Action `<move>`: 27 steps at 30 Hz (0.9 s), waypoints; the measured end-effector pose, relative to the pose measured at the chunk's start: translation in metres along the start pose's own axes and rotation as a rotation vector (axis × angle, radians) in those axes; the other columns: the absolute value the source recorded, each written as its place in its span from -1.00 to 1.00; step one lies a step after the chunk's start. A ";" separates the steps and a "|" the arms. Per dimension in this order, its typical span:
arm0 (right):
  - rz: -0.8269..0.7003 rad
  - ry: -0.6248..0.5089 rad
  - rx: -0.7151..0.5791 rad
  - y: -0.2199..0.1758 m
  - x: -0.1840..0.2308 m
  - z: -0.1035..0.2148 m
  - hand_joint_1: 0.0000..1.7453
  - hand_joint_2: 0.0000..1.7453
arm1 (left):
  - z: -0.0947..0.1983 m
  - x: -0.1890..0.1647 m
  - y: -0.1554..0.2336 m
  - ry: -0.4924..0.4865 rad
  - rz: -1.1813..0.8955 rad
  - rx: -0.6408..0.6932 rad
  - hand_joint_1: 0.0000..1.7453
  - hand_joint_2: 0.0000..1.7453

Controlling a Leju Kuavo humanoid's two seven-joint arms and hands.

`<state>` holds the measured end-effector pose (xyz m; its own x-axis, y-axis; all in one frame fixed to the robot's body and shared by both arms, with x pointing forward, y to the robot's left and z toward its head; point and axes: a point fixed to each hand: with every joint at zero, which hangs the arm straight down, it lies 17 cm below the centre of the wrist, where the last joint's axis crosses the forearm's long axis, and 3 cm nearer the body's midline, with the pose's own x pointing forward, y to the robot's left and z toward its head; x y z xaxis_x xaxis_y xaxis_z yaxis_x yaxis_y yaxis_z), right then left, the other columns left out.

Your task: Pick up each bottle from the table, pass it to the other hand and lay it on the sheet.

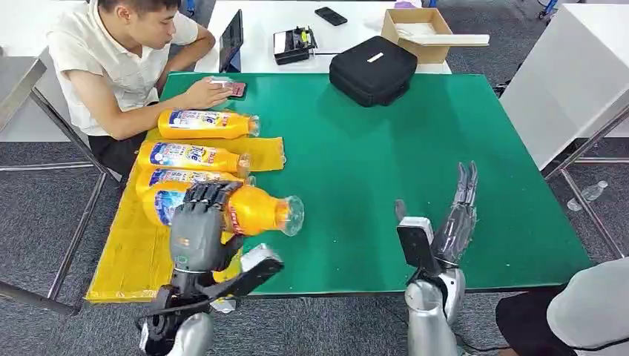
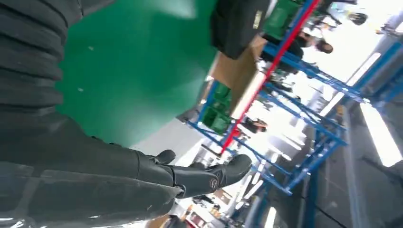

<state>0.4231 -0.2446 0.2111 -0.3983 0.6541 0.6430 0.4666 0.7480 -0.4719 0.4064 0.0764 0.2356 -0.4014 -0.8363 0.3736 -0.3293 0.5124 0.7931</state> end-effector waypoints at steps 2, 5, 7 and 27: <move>0.002 -0.012 -0.012 -0.005 0.005 -0.004 -1.00 1.00 | 0.003 -0.008 -0.008 0.009 -0.096 -0.020 1.00 1.00; 0.004 -0.018 -0.024 -0.010 0.008 -0.006 -1.00 1.00 | 0.006 -0.015 -0.016 0.020 -0.123 -0.039 1.00 1.00; 0.006 -0.021 -0.030 -0.012 0.009 -0.007 -1.00 1.00 | 0.006 -0.018 -0.018 0.023 -0.128 -0.045 1.00 1.00; -0.087 -0.021 0.004 -0.004 0.012 0.002 -1.00 1.00 | 0.035 -0.054 -0.102 0.075 -0.315 -0.385 0.80 1.00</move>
<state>0.4144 -0.2395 0.2200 -0.4537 0.5889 0.6689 0.4262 0.8025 -0.4175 0.4316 0.0760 0.1177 -0.2660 -0.9576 0.1103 -0.0792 0.1358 0.9876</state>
